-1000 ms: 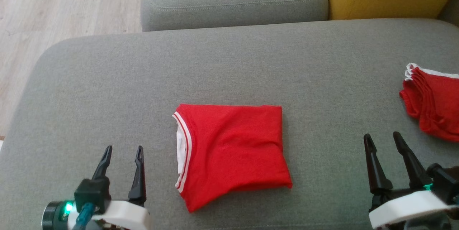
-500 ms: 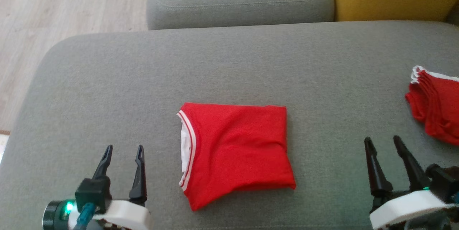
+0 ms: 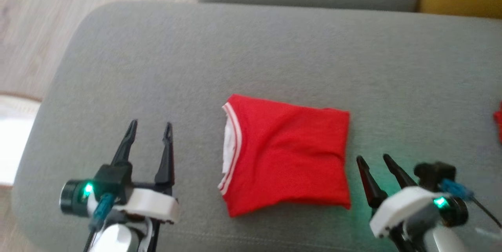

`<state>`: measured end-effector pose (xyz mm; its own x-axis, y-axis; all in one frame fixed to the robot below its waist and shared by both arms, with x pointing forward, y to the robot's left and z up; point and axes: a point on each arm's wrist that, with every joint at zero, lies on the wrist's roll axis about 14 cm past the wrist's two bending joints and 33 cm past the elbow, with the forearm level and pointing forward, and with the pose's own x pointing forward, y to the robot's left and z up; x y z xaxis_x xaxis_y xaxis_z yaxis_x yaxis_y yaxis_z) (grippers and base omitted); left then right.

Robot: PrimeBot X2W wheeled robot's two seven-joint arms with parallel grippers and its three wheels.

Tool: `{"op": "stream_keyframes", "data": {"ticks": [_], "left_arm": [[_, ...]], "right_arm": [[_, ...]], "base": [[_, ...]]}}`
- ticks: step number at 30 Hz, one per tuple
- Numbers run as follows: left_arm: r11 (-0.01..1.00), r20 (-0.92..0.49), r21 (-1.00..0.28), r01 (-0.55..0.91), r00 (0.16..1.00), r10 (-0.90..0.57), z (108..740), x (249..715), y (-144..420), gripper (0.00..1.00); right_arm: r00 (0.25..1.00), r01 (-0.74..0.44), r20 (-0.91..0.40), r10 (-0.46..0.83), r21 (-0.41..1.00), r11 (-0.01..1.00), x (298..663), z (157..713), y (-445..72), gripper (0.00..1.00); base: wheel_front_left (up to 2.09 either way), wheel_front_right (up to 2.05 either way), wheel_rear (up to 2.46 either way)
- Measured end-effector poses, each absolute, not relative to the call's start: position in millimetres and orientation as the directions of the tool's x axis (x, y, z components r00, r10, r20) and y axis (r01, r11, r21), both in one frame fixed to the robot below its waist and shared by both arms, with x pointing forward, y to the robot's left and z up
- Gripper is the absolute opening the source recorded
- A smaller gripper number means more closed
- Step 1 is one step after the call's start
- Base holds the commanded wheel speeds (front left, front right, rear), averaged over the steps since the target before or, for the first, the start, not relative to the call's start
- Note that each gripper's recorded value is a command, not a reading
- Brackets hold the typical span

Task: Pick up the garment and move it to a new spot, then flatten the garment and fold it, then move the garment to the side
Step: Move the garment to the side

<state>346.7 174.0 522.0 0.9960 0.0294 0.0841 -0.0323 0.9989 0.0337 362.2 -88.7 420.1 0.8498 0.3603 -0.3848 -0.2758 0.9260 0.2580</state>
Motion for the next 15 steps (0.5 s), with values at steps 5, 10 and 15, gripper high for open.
{"op": "stream_keyframes", "data": {"ticks": [5, 10, 15], "left_arm": [[0.999, 0.089, 0.027, -0.044, 0.995, 0.041, 520.5, 354.2, 175.3, 1.00], [0.997, 0.086, 0.029, -0.067, 0.994, 0.065, 519.0, 360.7, 182.5, 1.00], [0.996, 0.074, 0.037, -0.079, 0.994, 0.077, 513.6, 362.1, 185.1, 1.00]], "right_arm": [[0.773, -0.330, -0.465, 0.432, 0.287, 0.899, 376.4, 391.0, -57.7, 1.00], [0.684, -0.359, -0.551, 0.478, 0.316, 0.878, 376.0, 363.7, -36.2, 0.86], [0.671, -0.376, -0.551, 0.496, 0.324, 0.868, 386.3, 362.5, -28.6, 0.00]], "base": [[0.00, 0.00, 0.00], [0.00, 0.00, 0.00], [0.00, 0.00, 0.00]]}}
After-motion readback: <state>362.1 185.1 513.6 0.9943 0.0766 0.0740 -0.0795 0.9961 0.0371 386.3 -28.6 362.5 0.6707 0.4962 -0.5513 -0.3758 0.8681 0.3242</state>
